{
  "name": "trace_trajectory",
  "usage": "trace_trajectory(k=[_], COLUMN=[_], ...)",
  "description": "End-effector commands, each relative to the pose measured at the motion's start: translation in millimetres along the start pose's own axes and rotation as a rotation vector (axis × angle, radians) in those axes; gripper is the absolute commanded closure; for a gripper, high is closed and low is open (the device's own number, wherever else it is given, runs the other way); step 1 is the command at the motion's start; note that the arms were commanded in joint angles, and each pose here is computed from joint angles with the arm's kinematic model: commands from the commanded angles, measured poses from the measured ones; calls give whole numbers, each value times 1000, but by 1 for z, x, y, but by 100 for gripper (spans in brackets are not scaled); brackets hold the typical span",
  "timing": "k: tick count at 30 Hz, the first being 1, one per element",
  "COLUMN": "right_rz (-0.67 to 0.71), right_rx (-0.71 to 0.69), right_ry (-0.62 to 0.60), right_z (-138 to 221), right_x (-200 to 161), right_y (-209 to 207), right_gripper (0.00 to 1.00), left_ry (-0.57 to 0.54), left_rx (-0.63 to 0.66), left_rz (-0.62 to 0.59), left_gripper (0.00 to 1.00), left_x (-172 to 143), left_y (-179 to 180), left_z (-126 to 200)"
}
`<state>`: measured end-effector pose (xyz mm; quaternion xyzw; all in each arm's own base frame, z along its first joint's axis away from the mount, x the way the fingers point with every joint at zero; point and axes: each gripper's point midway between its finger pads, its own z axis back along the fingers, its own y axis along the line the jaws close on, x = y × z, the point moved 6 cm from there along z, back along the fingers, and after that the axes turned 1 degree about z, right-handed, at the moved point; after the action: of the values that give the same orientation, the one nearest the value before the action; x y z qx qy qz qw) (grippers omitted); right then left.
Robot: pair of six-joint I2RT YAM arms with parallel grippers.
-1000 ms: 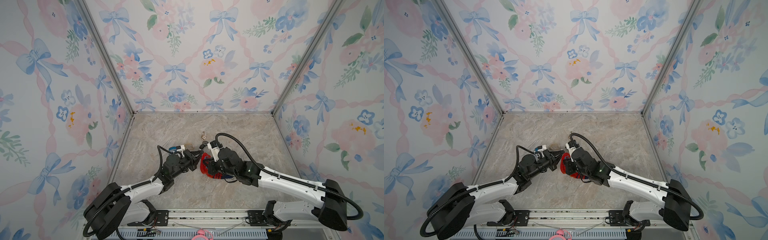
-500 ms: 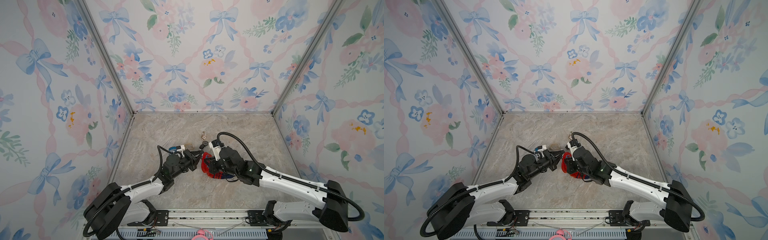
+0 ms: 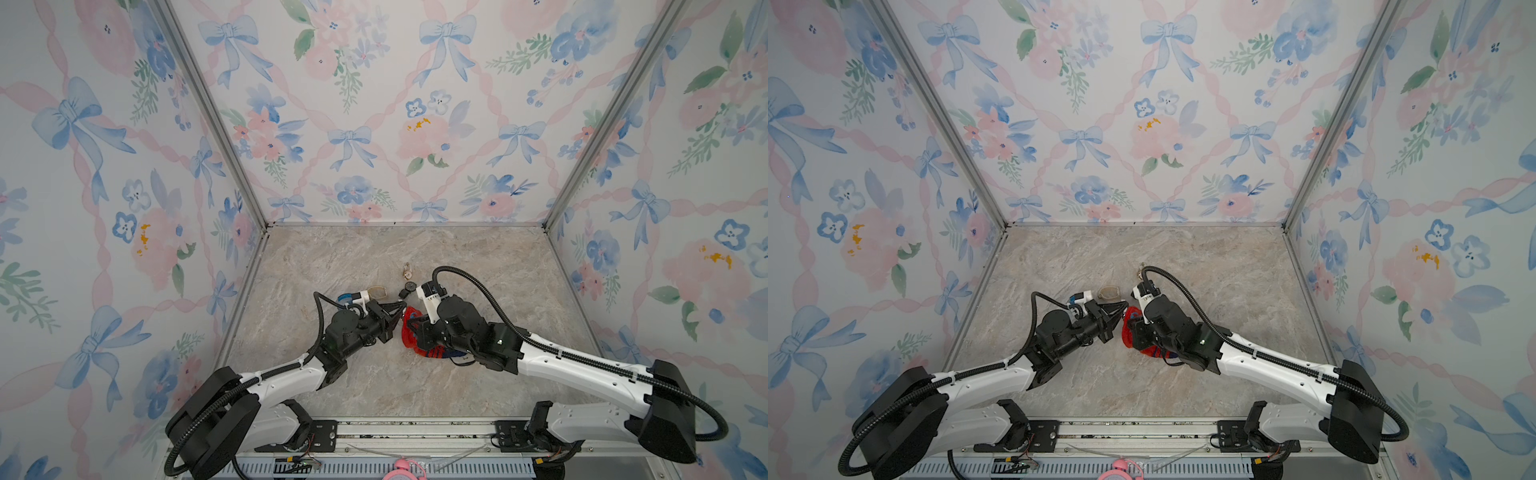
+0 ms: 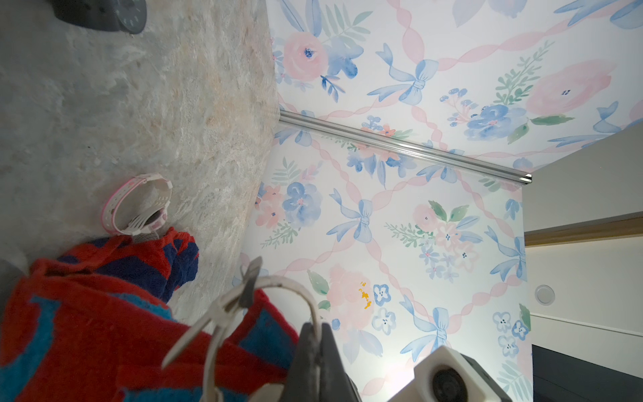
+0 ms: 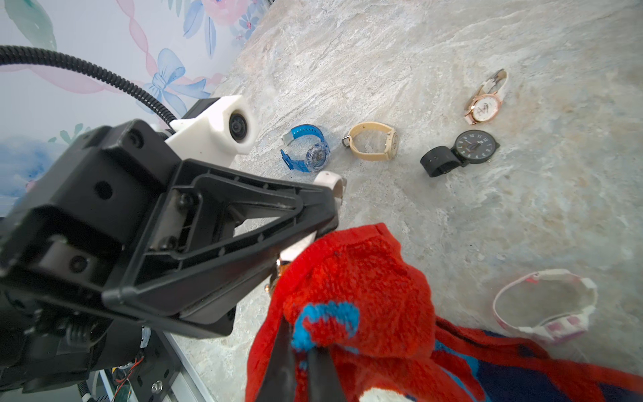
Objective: Wipe the watch dial
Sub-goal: Wipe the dirt from the watch dial.
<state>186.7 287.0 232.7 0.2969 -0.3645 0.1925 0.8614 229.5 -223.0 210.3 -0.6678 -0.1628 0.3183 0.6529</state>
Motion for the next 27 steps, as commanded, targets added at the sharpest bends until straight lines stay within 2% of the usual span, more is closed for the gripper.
trace_trajectory(k=[1,8,15,27], right_rz=[-8,4,-73,-22], right_rx=[8,33,-13,60], right_ry=[-34,-37,-36,-45], right_z=[1,5,0,7], right_x=[7,9,3,11], right_y=[3,12,-22,13], right_gripper=[100,100,100,100], left_ry=[16,17,20,19], left_rx=[-42,-43,-48,-42], left_rz=[-1,-1,-2,-2], left_gripper=[100,100,100,100], left_x=[-5,-6,-7,-8], left_y=[-8,-8,-9,-7], left_z=[4,4,4,3])
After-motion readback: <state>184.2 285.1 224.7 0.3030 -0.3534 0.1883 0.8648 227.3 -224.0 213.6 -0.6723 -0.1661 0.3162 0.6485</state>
